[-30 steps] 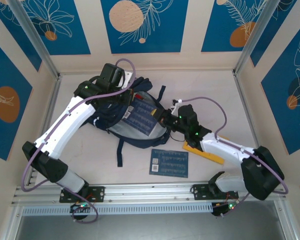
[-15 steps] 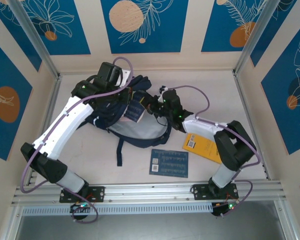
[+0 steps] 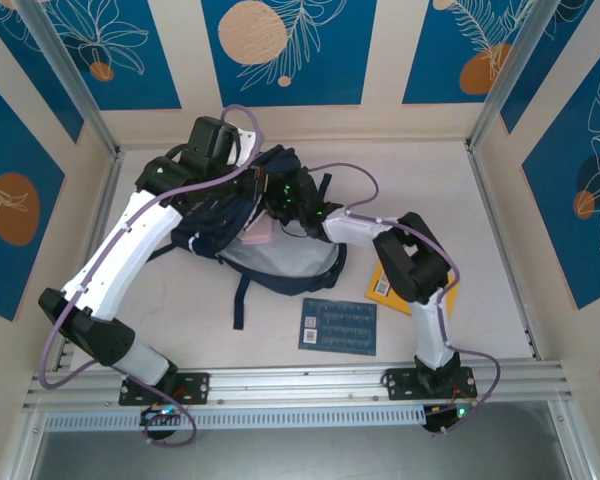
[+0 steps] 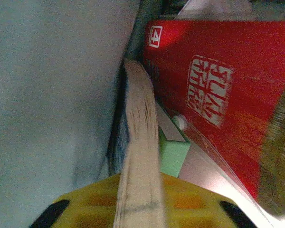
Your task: Pack the student bag
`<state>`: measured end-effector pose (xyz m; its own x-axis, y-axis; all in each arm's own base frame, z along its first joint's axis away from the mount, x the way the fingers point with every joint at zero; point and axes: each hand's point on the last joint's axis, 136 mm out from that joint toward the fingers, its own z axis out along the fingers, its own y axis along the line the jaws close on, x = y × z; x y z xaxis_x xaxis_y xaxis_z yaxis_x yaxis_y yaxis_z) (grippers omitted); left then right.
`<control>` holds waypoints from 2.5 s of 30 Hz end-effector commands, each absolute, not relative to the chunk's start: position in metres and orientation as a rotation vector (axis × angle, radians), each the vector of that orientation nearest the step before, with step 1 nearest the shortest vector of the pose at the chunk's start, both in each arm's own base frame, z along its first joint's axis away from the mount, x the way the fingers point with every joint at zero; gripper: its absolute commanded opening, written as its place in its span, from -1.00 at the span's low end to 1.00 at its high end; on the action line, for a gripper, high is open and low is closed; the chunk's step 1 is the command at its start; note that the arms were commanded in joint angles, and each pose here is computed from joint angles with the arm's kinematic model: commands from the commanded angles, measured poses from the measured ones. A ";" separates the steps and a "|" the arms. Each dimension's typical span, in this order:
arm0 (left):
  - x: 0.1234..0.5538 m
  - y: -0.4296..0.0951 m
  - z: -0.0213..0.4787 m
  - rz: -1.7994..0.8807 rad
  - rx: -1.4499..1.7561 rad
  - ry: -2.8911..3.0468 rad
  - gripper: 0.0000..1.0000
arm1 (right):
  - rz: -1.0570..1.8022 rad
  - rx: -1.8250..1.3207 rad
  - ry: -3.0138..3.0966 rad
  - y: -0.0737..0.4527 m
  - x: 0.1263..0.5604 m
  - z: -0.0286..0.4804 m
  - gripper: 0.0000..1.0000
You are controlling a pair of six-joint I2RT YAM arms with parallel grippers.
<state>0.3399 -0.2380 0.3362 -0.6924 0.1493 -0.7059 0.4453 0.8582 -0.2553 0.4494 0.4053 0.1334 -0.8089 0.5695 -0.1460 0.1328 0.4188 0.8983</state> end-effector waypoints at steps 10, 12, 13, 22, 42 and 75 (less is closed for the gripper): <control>0.364 -0.236 0.357 -0.576 0.345 2.219 -1.00 | 1.475 0.361 2.064 0.401 0.437 0.189 0.37; 0.369 -0.233 0.346 -0.575 0.318 2.247 -1.00 | 1.437 0.305 2.084 0.386 0.421 0.197 0.44; 0.371 -0.231 0.343 -0.576 0.307 2.254 -1.00 | 1.412 0.274 2.089 0.380 0.413 0.199 0.45; 0.374 -0.240 0.294 -0.620 0.283 2.347 -1.00 | 1.051 0.182 2.267 0.296 0.330 0.163 0.35; 0.442 -0.272 0.156 -0.455 0.193 2.588 -1.00 | 0.410 0.456 2.696 0.121 0.173 0.089 0.33; 0.168 -0.313 0.037 -0.908 0.487 2.837 0.35 | 0.926 0.363 2.891 0.188 0.143 0.036 0.30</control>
<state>0.1743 -0.2972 0.0351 -0.9428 0.2519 -0.2186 0.3288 0.8113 -0.4835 0.1369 0.1352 0.0190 -0.9363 0.3476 -0.0506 0.3109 0.8870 0.3416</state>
